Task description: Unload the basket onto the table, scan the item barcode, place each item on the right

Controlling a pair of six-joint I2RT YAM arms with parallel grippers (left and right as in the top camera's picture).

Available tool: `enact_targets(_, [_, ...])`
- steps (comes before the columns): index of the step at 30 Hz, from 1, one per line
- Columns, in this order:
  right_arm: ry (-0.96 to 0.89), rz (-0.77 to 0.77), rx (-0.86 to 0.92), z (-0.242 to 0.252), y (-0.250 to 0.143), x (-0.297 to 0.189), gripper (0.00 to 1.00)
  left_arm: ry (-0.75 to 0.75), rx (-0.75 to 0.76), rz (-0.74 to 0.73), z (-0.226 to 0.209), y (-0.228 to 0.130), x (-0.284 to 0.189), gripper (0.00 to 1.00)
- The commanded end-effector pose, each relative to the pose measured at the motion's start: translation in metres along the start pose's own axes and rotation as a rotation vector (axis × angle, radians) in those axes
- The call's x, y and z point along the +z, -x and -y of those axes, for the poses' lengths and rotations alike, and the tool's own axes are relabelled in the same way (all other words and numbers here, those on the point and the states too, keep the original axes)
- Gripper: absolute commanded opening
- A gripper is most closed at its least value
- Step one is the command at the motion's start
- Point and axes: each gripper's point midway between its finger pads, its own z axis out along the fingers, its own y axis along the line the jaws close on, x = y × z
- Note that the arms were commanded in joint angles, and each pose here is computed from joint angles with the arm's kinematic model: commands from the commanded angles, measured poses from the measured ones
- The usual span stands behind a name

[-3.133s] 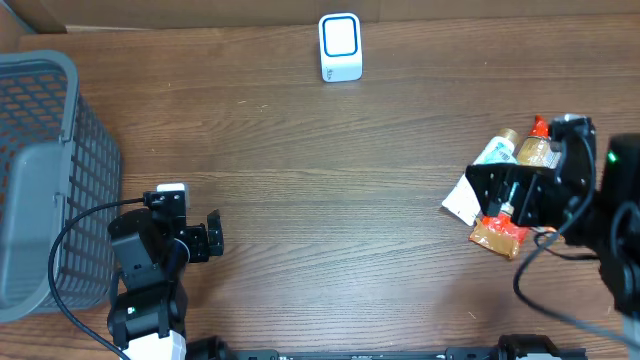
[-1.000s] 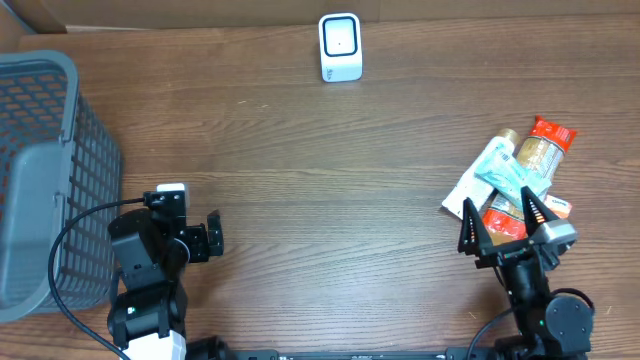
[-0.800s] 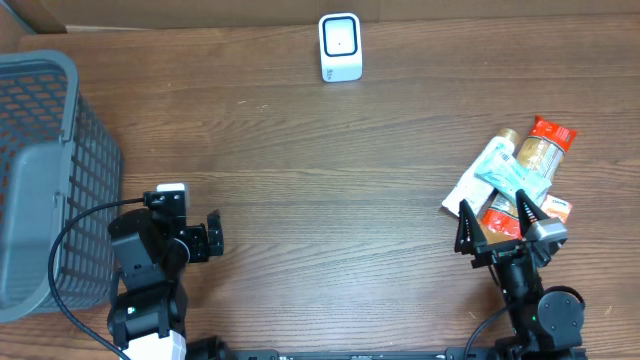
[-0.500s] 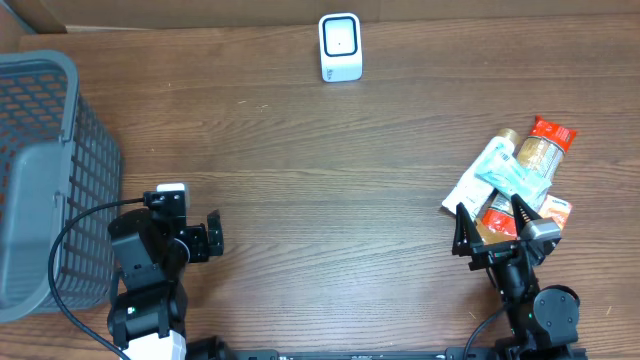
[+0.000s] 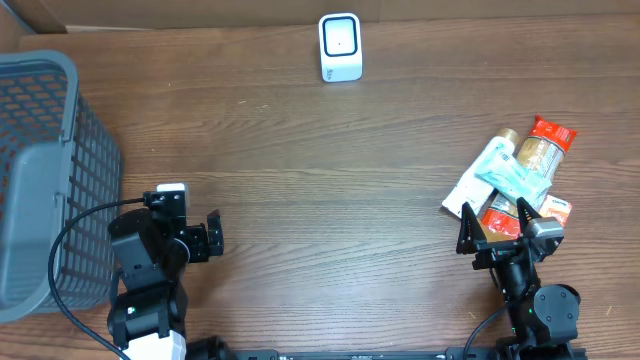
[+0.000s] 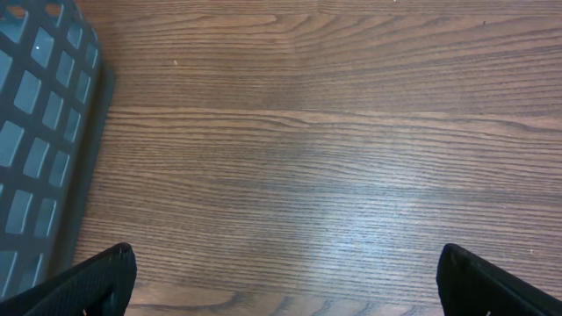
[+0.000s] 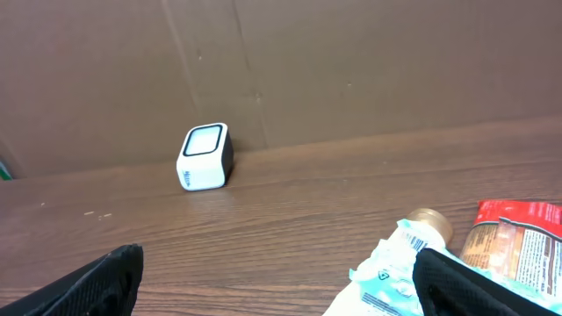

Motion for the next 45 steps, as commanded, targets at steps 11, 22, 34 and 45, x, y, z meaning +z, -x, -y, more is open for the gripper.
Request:
enact_targets(11, [-0.009,0.004,-0.001,0.002,-0.002,0.000,1.00,-0.010,0.016,0.004,0.001,0.000,0.000,1.00])
enact_targets(22, [-0.010,0.004,-0.001,0.002,-0.002,0.000,1.00,-0.010,0.016,0.004,0.001,0.000,0.000,1.00])
enact_targets(34, [-0.010,0.004,-0.001,0.002,-0.002,0.000,1.00,-0.010,0.016,0.004,0.001,0.000,0.000,1.00])
enact_targets(45, [-0.010,0.004,-0.001,0.002,-0.002,0.000,1.00,-0.031,0.055,0.083,0.013,0.010,-0.017,1.00])
